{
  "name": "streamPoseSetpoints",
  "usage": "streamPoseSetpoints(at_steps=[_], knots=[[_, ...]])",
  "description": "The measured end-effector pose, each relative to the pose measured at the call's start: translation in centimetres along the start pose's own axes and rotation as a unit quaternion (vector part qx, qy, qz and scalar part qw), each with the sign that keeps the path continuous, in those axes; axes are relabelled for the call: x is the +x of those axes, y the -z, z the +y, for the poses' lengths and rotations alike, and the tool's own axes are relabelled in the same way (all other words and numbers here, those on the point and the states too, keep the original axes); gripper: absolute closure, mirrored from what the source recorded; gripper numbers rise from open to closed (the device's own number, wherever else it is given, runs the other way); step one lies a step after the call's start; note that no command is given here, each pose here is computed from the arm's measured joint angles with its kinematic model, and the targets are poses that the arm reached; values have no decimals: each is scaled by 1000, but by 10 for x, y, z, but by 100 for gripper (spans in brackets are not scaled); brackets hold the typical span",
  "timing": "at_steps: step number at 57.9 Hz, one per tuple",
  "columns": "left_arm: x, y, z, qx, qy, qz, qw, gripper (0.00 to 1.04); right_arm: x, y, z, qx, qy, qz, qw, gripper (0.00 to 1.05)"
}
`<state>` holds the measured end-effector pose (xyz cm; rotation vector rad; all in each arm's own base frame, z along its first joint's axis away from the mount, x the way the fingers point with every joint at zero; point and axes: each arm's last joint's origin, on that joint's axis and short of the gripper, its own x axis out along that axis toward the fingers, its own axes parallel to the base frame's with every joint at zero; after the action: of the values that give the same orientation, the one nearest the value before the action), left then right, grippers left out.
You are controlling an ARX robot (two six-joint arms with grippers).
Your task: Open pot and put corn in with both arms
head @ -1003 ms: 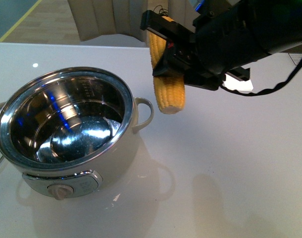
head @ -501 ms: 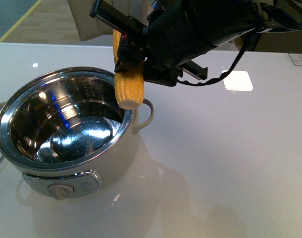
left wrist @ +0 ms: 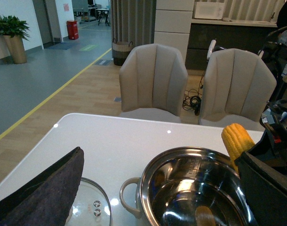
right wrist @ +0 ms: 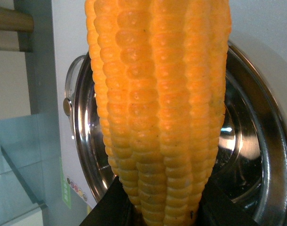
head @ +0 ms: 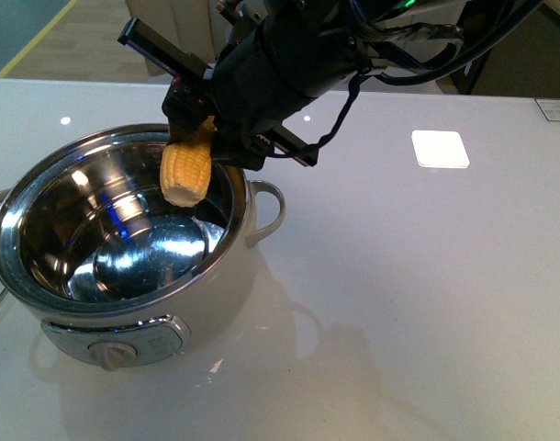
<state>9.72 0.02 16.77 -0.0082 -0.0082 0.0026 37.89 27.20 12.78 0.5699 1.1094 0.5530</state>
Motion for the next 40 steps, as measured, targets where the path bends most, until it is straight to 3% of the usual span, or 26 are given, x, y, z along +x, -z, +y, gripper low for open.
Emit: streamPoseSetpoints(at_steps=[20, 40], knots=[[0, 0, 0, 0, 0, 0, 1000, 7, 19, 9, 16, -6, 6, 28, 1000, 85], [0, 0, 0, 0, 0, 0, 1000, 7, 22, 20, 0, 5, 27, 43, 999, 27]])
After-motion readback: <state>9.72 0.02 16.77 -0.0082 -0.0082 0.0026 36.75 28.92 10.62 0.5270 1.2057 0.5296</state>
